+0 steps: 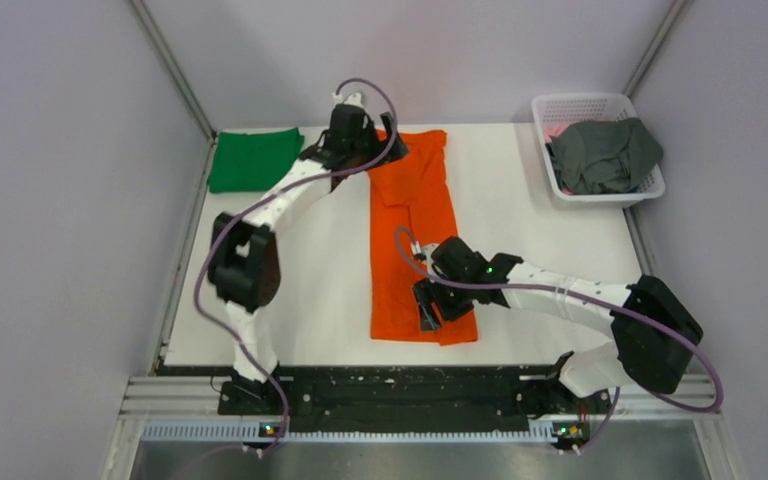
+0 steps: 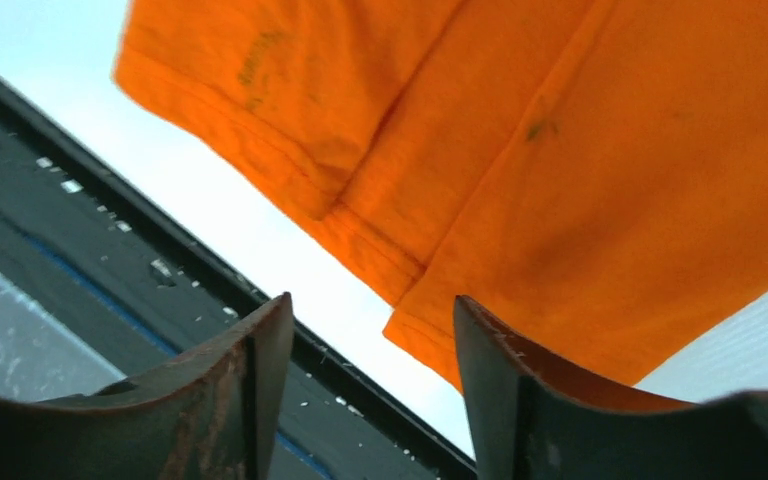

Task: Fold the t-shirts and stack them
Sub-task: Grab the bottom of the folded rectangular tshirt with both arms, then fold the folded rectangular tshirt in 1/3 of the way, then grab one side of the 2/3 rectangular tshirt with both arms

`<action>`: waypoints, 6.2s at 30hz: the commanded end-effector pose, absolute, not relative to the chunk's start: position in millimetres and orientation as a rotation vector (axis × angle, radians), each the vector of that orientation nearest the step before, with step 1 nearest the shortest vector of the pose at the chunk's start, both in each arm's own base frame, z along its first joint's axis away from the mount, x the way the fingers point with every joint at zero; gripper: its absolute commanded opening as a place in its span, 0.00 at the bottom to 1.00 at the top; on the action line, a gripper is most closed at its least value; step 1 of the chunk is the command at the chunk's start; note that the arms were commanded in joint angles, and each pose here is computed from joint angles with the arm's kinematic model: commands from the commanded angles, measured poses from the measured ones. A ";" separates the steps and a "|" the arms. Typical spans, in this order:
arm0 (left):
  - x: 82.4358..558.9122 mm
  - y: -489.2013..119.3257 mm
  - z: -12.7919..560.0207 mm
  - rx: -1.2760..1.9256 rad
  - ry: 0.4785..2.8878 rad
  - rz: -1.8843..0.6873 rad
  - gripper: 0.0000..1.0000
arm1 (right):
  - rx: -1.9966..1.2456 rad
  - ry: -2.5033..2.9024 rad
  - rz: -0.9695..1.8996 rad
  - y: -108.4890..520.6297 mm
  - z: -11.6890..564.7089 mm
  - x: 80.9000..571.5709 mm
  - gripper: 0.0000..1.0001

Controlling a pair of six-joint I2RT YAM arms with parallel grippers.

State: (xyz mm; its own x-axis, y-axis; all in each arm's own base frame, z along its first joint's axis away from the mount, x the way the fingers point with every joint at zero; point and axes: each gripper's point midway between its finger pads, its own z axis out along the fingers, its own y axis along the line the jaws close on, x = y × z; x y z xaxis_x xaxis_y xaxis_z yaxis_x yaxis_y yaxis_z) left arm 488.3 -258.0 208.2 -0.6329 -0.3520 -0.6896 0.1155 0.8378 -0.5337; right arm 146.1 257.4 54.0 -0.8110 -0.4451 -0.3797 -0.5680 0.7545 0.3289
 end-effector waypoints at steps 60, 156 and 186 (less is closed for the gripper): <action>160.0 -204.0 16.1 0.019 2.916 -0.809 0.32 | -0.368 2.710 0.770 347.0 63.9 149.1 0.00; 498.4 -204.9 88.9 -0.233 2.570 -0.746 0.16 | -0.024 2.293 0.582 240.2 108.9 472.0 0.23; 357.8 -192.3 16.3 -0.415 2.767 -0.823 0.46 | 0.156 2.598 0.782 235.3 19.4 304.3 0.41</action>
